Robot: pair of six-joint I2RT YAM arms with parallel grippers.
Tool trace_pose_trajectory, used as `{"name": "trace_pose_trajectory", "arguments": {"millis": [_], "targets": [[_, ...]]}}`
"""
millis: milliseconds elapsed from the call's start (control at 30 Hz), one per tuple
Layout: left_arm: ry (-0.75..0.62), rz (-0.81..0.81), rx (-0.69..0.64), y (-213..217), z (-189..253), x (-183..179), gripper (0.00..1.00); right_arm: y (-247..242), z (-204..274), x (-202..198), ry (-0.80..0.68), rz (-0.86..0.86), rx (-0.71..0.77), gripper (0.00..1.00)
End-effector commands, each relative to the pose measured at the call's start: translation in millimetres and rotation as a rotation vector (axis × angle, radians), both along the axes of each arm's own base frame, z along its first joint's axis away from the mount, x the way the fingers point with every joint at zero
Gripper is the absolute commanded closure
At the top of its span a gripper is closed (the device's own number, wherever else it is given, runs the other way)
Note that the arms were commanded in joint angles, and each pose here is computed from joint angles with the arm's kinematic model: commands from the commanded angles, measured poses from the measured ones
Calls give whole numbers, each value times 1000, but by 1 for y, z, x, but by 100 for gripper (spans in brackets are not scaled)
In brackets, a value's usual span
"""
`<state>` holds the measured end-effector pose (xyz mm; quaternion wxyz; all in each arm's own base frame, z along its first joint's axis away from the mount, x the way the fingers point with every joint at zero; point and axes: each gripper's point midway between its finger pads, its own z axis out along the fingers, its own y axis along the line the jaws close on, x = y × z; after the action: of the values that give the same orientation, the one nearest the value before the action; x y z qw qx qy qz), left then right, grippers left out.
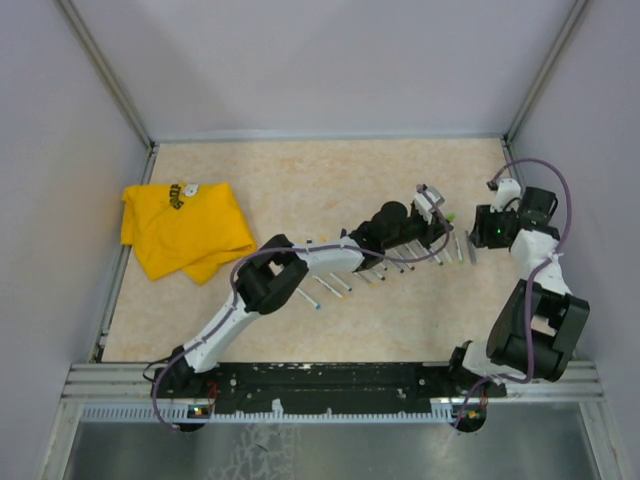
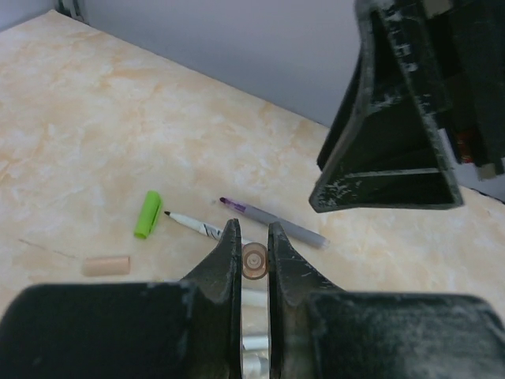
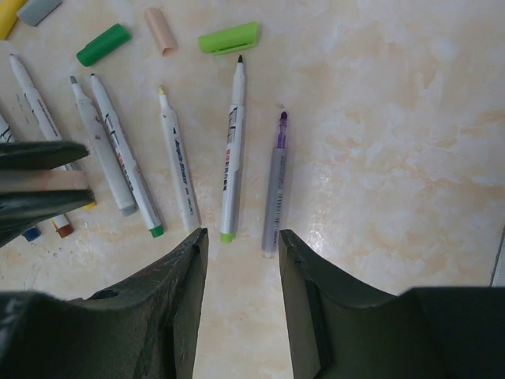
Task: Open the pen caps
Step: Place the pen cap at the center of the board.
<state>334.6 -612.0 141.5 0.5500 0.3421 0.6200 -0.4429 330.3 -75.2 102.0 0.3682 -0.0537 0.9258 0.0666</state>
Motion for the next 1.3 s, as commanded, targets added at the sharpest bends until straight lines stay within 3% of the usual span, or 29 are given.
{"name": "trace_pose_trajectory", "arguments": {"millis": [0,233,433,633,933,1133,1267], "targets": [[-14,-8,50,-21,-19,12,100,-13,26,11,-103,-51,-38,59],[-54,45,-60,-43,-4,41,99,-15,30,10,-123,-78,-15,59],[88,10,-157,-27,7,46,100,0,30,3,-119,36,50,59],[84,34,-249,11,58,31,100,21,44,-5,-180,167,110,61],[186,157,-382,87,95,4,100,75,88,-23,-371,460,176,62],[243,251,-451,161,91,-27,100,120,97,-41,-482,730,118,62],[247,324,-502,215,96,-48,100,152,105,-54,-503,861,172,59]]}}
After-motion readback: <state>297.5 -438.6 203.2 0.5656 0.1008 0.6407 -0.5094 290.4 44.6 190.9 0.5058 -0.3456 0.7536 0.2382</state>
